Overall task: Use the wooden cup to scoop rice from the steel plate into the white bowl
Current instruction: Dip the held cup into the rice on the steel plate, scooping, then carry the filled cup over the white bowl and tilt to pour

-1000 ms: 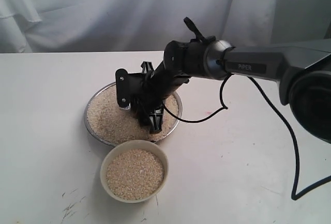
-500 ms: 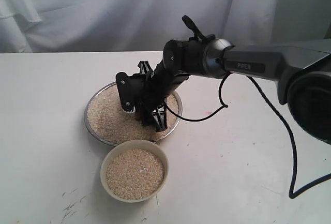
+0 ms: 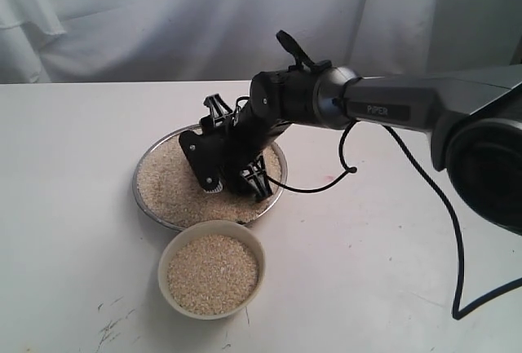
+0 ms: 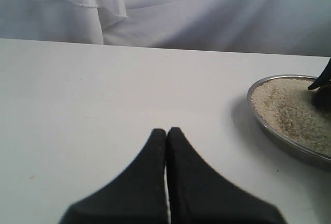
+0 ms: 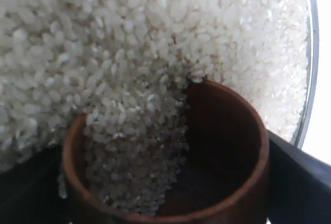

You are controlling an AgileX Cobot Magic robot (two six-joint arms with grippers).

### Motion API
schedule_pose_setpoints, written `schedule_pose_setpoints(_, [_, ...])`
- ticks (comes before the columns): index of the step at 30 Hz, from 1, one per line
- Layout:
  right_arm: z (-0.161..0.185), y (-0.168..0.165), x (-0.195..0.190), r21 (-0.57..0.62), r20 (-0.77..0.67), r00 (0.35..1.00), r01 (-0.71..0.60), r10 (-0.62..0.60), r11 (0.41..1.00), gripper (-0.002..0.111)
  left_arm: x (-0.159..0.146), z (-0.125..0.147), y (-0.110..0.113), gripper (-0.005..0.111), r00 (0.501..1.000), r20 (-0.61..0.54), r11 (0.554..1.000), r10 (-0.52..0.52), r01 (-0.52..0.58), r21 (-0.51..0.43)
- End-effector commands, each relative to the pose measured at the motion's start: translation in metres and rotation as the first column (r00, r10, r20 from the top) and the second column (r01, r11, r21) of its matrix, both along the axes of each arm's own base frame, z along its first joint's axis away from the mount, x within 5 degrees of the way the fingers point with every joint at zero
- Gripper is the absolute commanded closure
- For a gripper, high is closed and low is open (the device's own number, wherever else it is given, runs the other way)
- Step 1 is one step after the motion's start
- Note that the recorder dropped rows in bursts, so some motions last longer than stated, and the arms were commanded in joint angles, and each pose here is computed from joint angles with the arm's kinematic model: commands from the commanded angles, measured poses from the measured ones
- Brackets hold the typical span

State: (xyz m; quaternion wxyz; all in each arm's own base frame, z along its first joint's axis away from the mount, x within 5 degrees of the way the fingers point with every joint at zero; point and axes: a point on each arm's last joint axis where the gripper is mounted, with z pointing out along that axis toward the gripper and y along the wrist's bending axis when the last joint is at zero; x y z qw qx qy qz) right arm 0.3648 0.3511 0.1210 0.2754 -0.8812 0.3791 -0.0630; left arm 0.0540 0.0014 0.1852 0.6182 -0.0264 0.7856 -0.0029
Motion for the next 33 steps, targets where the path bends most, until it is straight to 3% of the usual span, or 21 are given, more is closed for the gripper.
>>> schedule_pose_setpoints(1, [0.000,0.013,-0.012,0.053,-0.047,0.999,-0.001,0.003,0.999,0.108,0.000,-0.001,0.000,0.107,1.000,0.006,1.000,0.002,-0.002,-0.002])
schedule_pose_setpoints(13, [0.001,0.011,-0.013,0.120,-0.194,0.972,0.157,-0.132,0.980,0.108,0.000,-0.001,0.000,0.107,1.000,0.006,1.000,0.002,-0.002,-0.002])
schedule_pose_setpoints(19, [0.003,-0.011,0.005,0.179,-0.398,0.883,0.341,-0.249,0.923,0.108,0.000,-0.001,0.000,0.107,1.000,0.006,1.000,0.002,-0.002,-0.002])
schedule_pose_setpoints(24, [0.011,-0.039,0.022,0.242,-0.585,0.783,0.417,-0.212,0.876,0.108,0.000,-0.001,0.000,0.107,1.000,0.006,1.000,0.002,-0.002,-0.002])
schedule_pose_setpoints(28, [0.027,-0.049,0.027,0.263,-0.570,0.799,0.397,-0.190,0.880,0.108,0.000,-0.001,0.000,0.107,1.000,0.006,1.000,0.002,-0.002,-0.002])
schedule_pose_setpoints(33, [0.064,-0.055,0.021,0.222,-0.412,0.893,0.293,-0.183,0.930,0.108,0.000,-0.001,0.000,0.107,1.000,0.006,1.000,0.002,-0.002,-0.002])
